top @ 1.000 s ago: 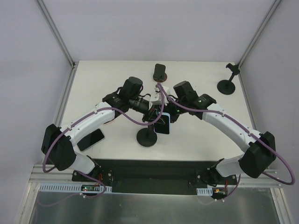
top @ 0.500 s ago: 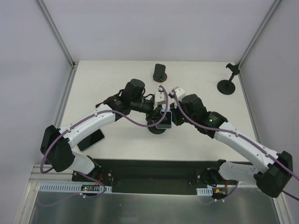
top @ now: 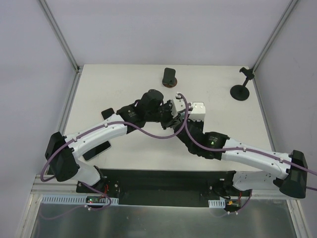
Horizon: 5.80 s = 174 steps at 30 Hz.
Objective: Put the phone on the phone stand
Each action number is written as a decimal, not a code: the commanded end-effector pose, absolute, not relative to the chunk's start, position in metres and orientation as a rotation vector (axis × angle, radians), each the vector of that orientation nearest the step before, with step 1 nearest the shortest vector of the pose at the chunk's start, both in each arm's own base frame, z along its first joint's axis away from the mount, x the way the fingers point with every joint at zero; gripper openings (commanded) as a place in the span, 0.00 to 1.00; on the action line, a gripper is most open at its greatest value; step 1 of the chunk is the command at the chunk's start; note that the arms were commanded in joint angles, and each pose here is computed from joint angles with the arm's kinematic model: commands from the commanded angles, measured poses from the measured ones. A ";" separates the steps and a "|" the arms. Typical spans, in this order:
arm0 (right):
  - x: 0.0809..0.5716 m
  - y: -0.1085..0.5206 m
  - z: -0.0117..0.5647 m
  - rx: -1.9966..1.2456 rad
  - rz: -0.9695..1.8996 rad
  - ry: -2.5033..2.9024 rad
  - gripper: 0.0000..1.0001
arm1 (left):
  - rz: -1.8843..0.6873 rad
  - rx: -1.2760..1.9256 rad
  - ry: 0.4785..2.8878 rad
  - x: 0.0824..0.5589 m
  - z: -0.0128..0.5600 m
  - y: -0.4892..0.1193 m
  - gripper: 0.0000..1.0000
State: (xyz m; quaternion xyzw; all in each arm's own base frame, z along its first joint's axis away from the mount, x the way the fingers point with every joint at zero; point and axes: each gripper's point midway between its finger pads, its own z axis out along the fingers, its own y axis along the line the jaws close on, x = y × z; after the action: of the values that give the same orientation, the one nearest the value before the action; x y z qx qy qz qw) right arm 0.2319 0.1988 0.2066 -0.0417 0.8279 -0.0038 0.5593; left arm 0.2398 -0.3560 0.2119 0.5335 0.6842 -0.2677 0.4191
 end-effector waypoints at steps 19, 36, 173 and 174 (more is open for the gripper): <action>0.183 0.253 0.250 -0.236 0.381 1.808 0.57 | -0.380 0.951 2.043 0.321 0.161 -0.316 0.00; 0.189 0.208 0.253 -0.590 0.778 1.877 0.82 | -0.890 1.506 1.675 0.202 0.212 -0.325 0.00; 0.258 0.304 0.244 -0.448 0.073 1.907 0.57 | -0.329 0.255 1.545 0.283 0.360 -0.169 0.95; 0.258 0.304 0.247 -0.469 0.087 1.897 0.57 | -0.363 0.291 1.543 0.281 0.360 -0.176 0.95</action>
State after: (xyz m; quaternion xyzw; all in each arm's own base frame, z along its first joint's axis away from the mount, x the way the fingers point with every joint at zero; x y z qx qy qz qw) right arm 0.2569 0.2940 0.2287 -0.1524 0.8313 0.0047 0.5345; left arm 0.2806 -0.1722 0.3485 0.1346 0.7066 -0.1411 0.6802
